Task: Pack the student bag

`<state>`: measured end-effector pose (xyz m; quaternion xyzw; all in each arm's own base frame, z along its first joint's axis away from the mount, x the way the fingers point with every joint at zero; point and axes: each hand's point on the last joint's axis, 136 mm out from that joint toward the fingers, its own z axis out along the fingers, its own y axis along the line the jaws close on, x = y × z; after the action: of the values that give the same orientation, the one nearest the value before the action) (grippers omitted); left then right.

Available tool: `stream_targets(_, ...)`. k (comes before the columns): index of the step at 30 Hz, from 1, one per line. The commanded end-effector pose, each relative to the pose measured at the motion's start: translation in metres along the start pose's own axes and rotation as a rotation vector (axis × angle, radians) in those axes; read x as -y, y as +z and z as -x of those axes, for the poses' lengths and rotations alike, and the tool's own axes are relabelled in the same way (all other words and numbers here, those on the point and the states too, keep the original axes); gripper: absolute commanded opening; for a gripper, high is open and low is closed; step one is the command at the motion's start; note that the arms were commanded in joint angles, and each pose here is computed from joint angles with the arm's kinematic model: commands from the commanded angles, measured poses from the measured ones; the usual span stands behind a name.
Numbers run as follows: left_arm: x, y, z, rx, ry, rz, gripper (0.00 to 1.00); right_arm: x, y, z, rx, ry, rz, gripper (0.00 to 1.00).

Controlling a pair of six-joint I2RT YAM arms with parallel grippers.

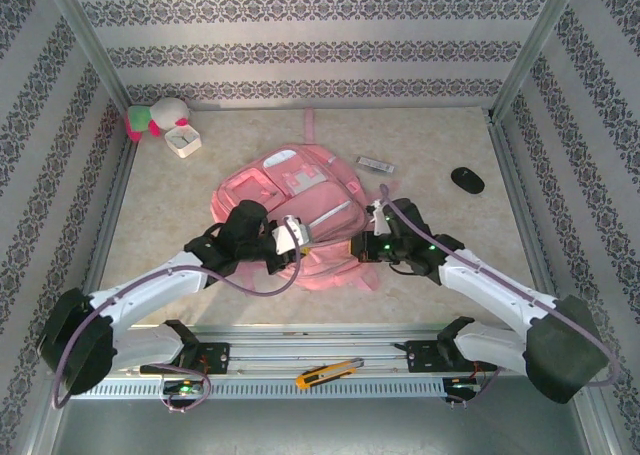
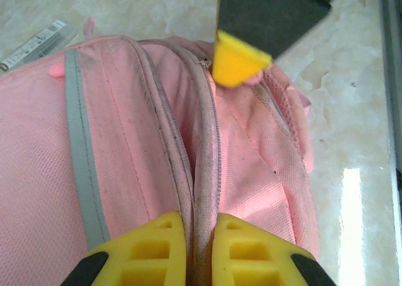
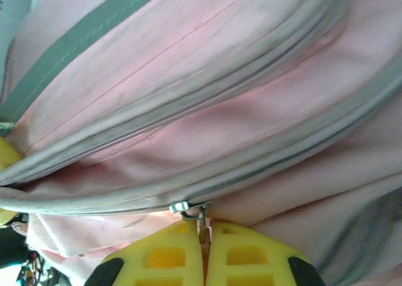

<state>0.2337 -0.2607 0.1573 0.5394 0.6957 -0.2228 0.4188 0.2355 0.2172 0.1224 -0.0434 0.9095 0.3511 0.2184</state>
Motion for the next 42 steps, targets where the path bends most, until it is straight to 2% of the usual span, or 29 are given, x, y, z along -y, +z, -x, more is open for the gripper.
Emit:
stream_targets(1,0.011,-0.025,-0.019,-0.047,0.011,-0.053,0.01,0.02,-0.006,-0.007,-0.035,0.017,-0.047,0.0)
stream_targets(6,0.006,-0.042,-0.033,-0.108,0.023,-0.016,0.06,-0.012,0.006,-0.008,-0.066,-0.056,0.05,0.0)
stream_targets(7,0.006,-0.044,-0.03,-0.102,0.023,-0.016,0.11,-0.017,0.008,-0.01,-0.074,-0.063,0.065,0.0)
stream_targets(10,0.013,-0.048,-0.002,-0.029,-0.015,-0.055,0.42,-0.027,0.015,-0.016,-0.1,-0.081,0.087,0.0)
stream_targets(14,0.014,-0.028,0.025,-0.036,0.025,0.03,0.61,-0.03,0.017,-0.017,-0.108,-0.099,0.088,0.0)
stream_targets(18,0.01,0.001,0.039,-0.042,0.023,0.072,0.66,-0.036,0.017,-0.013,-0.108,-0.11,0.103,0.0)
stream_targets(24,-0.006,0.045,0.027,-0.119,0.05,0.131,0.67,-0.045,0.017,-0.011,-0.106,-0.117,0.136,0.0)
stream_targets(25,-0.009,0.051,0.02,-0.143,0.054,0.139,0.67,-0.045,0.016,-0.011,-0.104,-0.116,0.141,0.0)
stream_targets(26,-0.01,0.054,0.015,-0.168,0.063,0.14,0.61,-0.045,0.016,-0.011,-0.103,-0.114,0.143,0.0)
stream_targets(27,-0.009,0.056,0.009,-0.192,0.075,0.132,0.47,-0.045,0.016,-0.01,-0.098,-0.111,0.142,0.0)
stream_targets(28,-0.008,0.056,0.004,-0.208,0.084,0.127,0.27,-0.043,0.016,-0.01,-0.097,-0.105,0.132,0.0)
stream_targets(29,-0.005,0.053,0.0,-0.217,0.095,0.115,0.13,-0.037,0.016,-0.01,-0.099,-0.089,0.111,0.0)
stream_targets(31,0.006,0.043,-0.003,-0.203,0.124,0.061,0.0,-0.02,0.018,-0.01,-0.108,-0.044,0.067,0.0)
stream_targets(34,0.013,0.02,-0.004,-0.143,0.1,0.002,0.0,0.003,0.017,-0.002,-0.105,0.003,0.027,0.0)
stream_targets(39,0.022,-0.018,-0.009,-0.095,0.101,-0.054,0.0,0.013,0.017,0.01,-0.107,-0.007,0.014,0.0)
stream_targets(42,0.032,-0.031,-0.017,-0.102,0.123,-0.094,0.0,0.006,0.021,0.016,-0.115,-0.016,0.046,0.0)
